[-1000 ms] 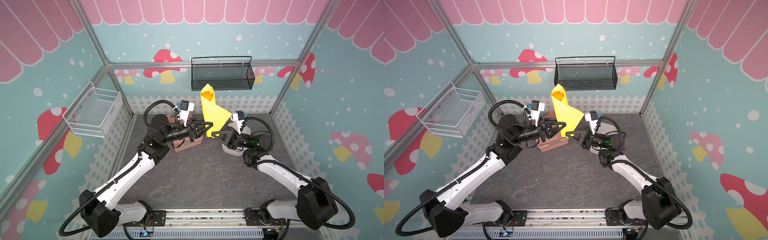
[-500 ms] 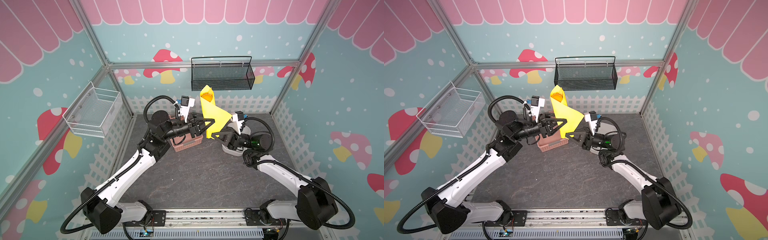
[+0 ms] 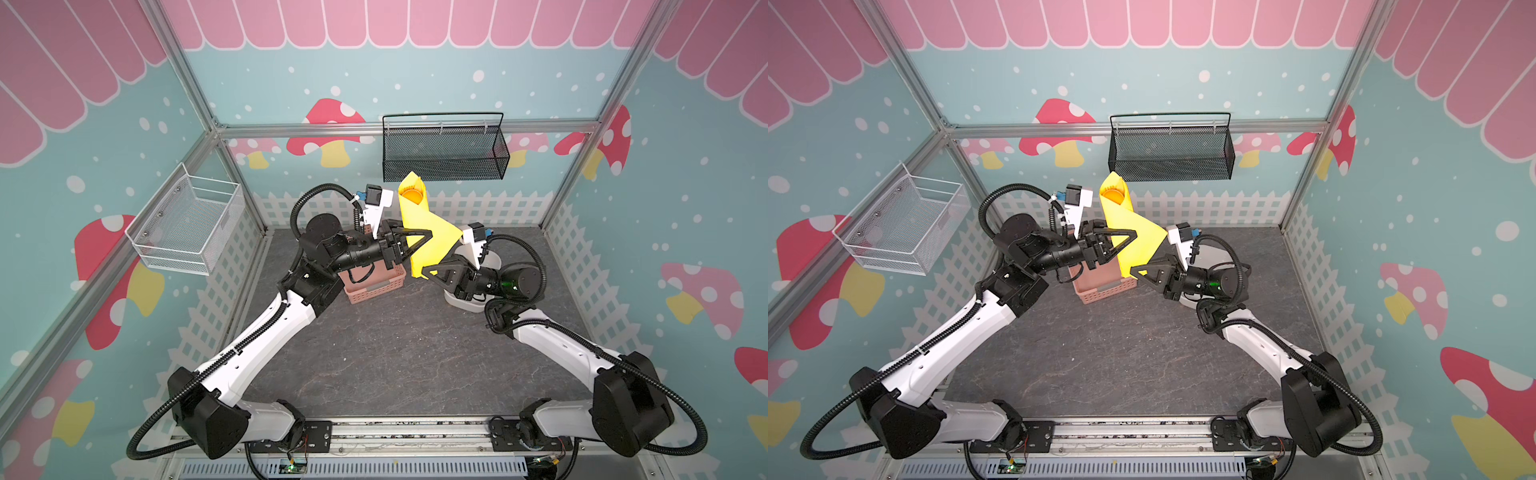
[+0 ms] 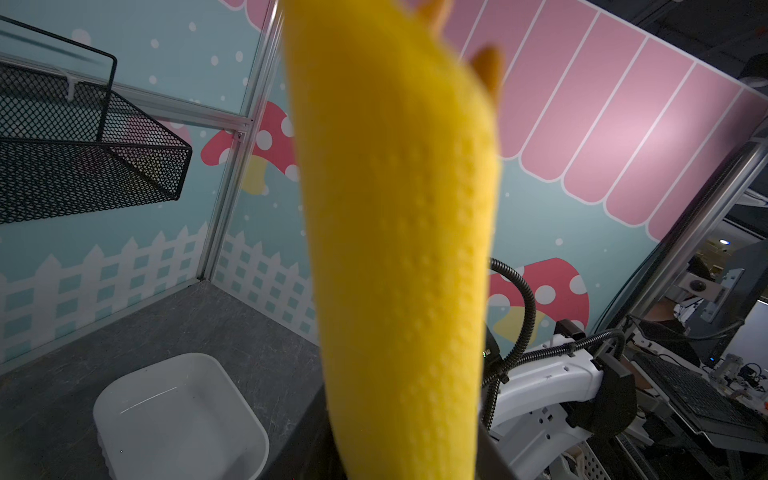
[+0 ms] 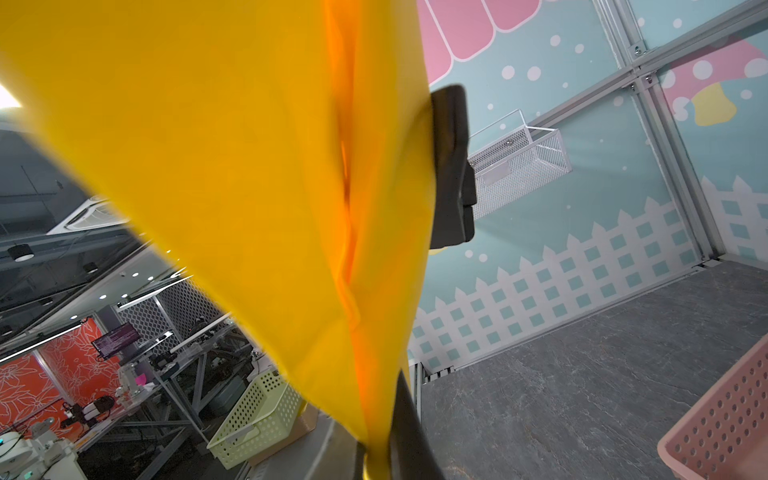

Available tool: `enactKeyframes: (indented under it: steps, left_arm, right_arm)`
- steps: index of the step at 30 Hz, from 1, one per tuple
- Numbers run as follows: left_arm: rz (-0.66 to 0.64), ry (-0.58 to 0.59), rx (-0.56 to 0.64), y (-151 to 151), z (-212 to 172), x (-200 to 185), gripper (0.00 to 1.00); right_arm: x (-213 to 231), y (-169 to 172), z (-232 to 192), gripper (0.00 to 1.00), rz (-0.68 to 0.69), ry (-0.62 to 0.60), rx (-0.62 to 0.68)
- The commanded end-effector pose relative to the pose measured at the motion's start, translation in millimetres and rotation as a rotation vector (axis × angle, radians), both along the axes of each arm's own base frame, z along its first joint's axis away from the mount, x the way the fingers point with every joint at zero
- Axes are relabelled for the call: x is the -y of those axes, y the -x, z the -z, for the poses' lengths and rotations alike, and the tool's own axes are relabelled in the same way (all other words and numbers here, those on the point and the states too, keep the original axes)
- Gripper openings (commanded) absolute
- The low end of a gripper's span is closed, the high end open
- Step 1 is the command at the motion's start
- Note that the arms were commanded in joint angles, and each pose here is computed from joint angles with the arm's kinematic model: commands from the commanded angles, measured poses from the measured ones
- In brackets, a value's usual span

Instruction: Place the utensils on the paper napkin and roll it up

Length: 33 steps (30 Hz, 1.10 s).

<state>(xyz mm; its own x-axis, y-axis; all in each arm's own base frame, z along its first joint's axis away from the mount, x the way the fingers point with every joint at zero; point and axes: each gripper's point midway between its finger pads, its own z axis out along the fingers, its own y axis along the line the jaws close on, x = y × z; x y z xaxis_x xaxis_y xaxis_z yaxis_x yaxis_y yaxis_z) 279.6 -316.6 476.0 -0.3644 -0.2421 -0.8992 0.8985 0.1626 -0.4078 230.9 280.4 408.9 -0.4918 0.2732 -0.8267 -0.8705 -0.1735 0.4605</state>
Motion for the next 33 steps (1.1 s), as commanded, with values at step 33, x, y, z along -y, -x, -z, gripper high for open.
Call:
enactKeyframes:
  steps: [33]
  left_arm:
    - [-0.06,0.042,0.025,-13.1,-20.9,-8.9,0.19]
  right_arm:
    - [-2.5,4.2,-1.9,0.0,-0.022,-0.002,0.023]
